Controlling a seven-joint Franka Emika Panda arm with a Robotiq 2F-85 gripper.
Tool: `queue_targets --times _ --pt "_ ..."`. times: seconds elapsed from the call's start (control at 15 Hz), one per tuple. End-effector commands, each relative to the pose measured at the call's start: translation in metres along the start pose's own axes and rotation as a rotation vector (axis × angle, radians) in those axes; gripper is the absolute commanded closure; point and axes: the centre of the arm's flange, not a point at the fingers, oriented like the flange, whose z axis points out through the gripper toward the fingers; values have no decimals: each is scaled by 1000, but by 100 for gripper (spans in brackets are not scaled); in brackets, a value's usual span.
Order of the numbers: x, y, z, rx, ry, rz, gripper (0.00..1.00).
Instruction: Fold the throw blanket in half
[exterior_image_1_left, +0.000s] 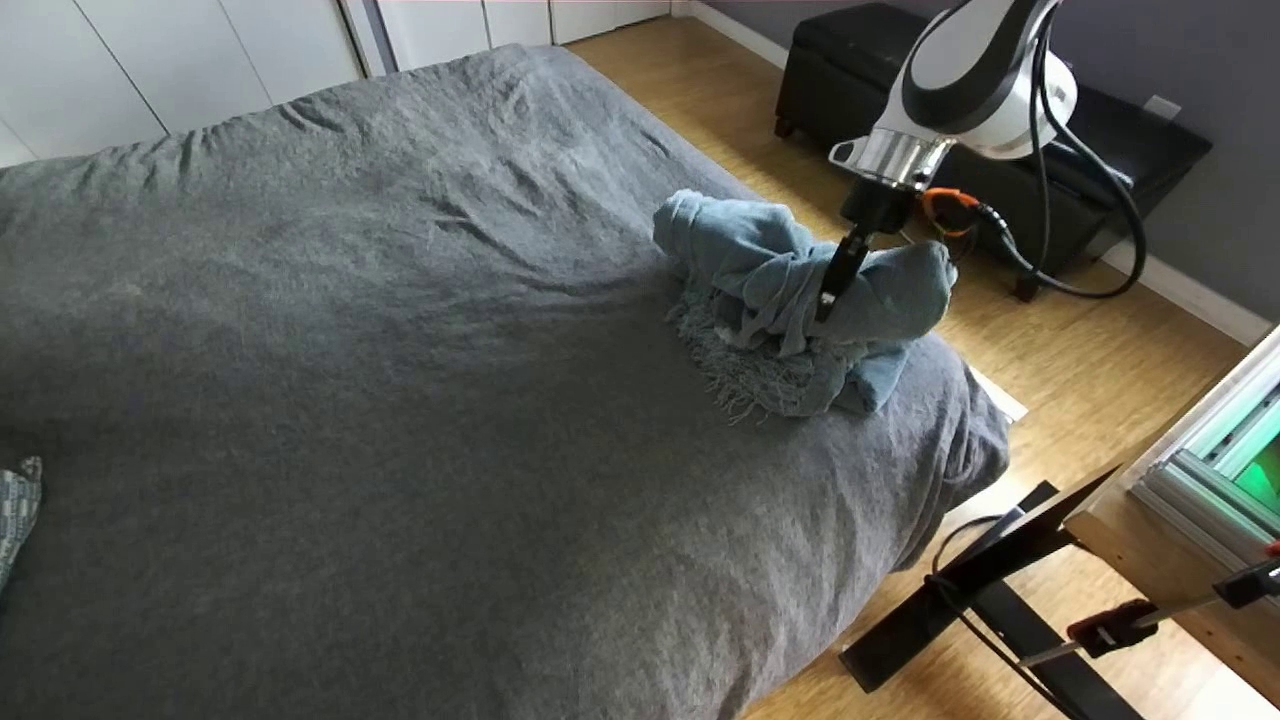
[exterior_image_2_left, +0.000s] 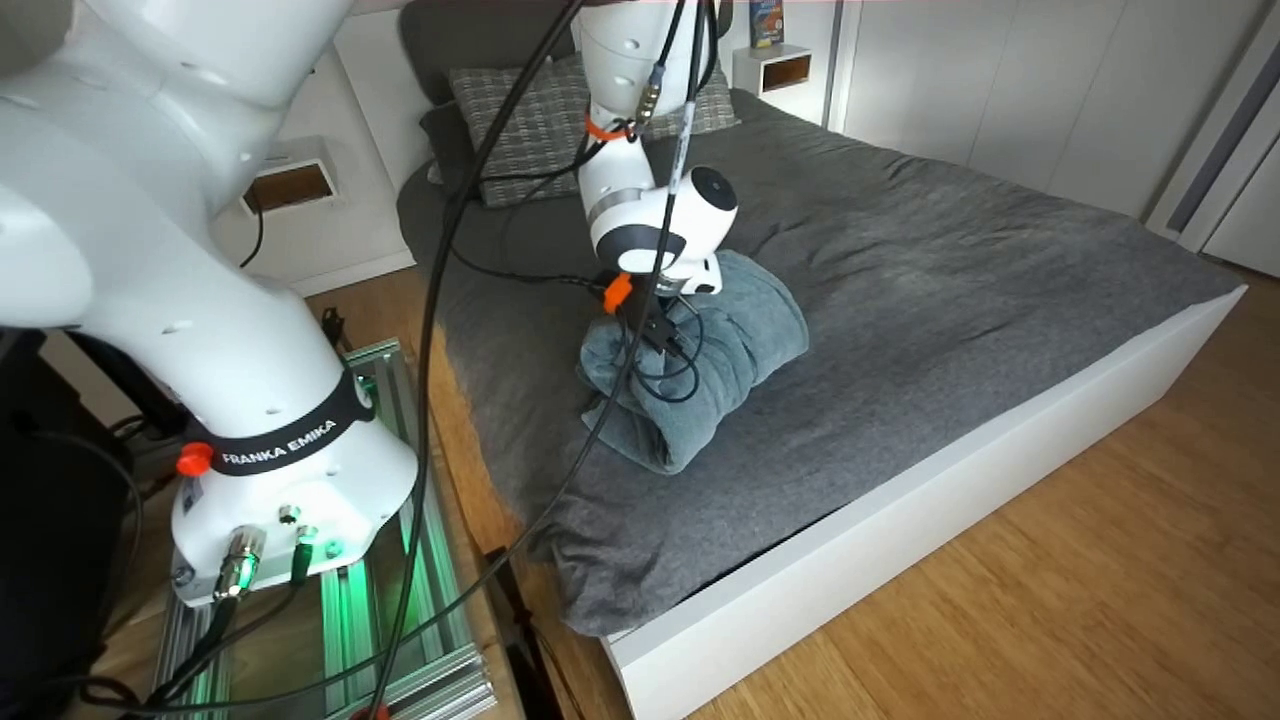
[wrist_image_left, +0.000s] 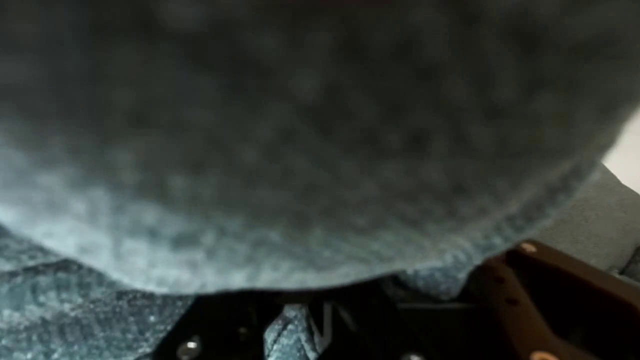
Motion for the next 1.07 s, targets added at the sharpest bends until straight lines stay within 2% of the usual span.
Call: queue_targets --times 0.0,0.2,0.33,0.47,0.73,0.87,1.0 --pt "7 -20 47 -37 -47 38 92" --pt "9 -24 58 -82 -63 58 91" --pt "9 -25 54 -91 -66 64 47" --pt "7 -27 44 -98 -68 71 44" --pt "1 -34 13 -97 -36 48 16" --pt "-5 -41 -4 -71 -22 32 2" --pt "-15 -47 -23 -46 -5 24 0"
